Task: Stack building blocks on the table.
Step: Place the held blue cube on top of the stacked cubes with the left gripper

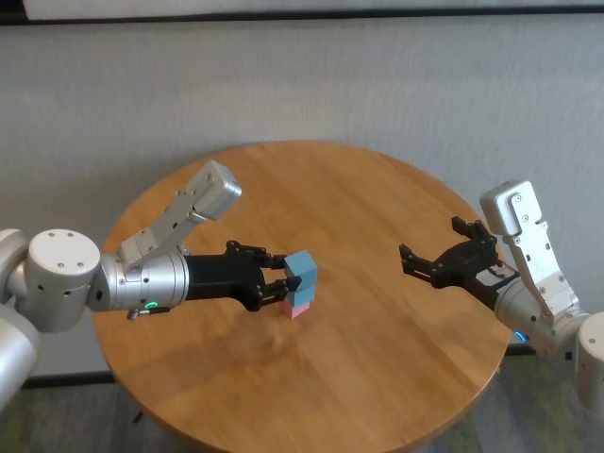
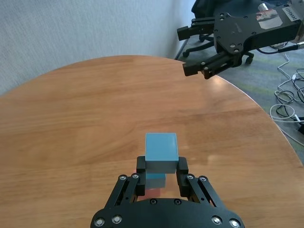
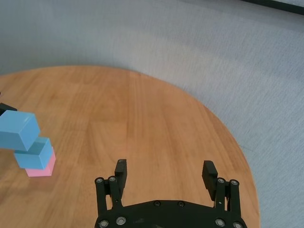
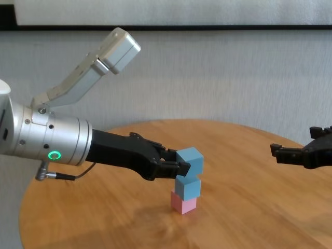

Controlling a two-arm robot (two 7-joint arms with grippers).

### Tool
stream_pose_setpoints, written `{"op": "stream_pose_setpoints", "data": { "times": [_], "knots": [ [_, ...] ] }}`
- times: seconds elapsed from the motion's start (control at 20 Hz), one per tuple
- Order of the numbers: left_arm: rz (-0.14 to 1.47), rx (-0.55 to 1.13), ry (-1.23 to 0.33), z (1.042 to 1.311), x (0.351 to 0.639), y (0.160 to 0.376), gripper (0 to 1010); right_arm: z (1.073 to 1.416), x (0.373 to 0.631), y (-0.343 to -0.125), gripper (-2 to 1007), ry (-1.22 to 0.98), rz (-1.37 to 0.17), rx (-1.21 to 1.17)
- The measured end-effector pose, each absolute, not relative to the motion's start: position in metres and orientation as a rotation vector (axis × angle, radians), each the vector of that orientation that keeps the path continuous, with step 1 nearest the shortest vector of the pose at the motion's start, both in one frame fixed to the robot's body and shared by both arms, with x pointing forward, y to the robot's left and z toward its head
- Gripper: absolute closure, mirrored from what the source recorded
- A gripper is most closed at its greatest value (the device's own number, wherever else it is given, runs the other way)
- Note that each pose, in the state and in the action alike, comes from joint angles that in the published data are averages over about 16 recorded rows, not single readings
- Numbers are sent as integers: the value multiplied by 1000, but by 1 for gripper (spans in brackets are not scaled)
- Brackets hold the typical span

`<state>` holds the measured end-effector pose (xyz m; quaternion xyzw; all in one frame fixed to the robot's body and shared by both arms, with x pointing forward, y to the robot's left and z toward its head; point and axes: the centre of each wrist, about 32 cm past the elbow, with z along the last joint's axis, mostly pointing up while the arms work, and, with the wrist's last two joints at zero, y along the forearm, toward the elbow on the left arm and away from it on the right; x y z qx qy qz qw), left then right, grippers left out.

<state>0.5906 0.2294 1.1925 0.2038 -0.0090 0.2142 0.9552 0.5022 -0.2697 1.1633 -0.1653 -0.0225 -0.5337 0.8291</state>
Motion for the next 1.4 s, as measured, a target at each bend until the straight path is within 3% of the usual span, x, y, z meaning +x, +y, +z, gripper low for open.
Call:
{"op": "stream_pose_setpoints", "data": {
  "times": [1.4],
  "knots": [
    [427, 418, 3, 1183, 597, 227, 615, 1163, 502, -270, 5, -48, -1133, -351]
  ]
}}
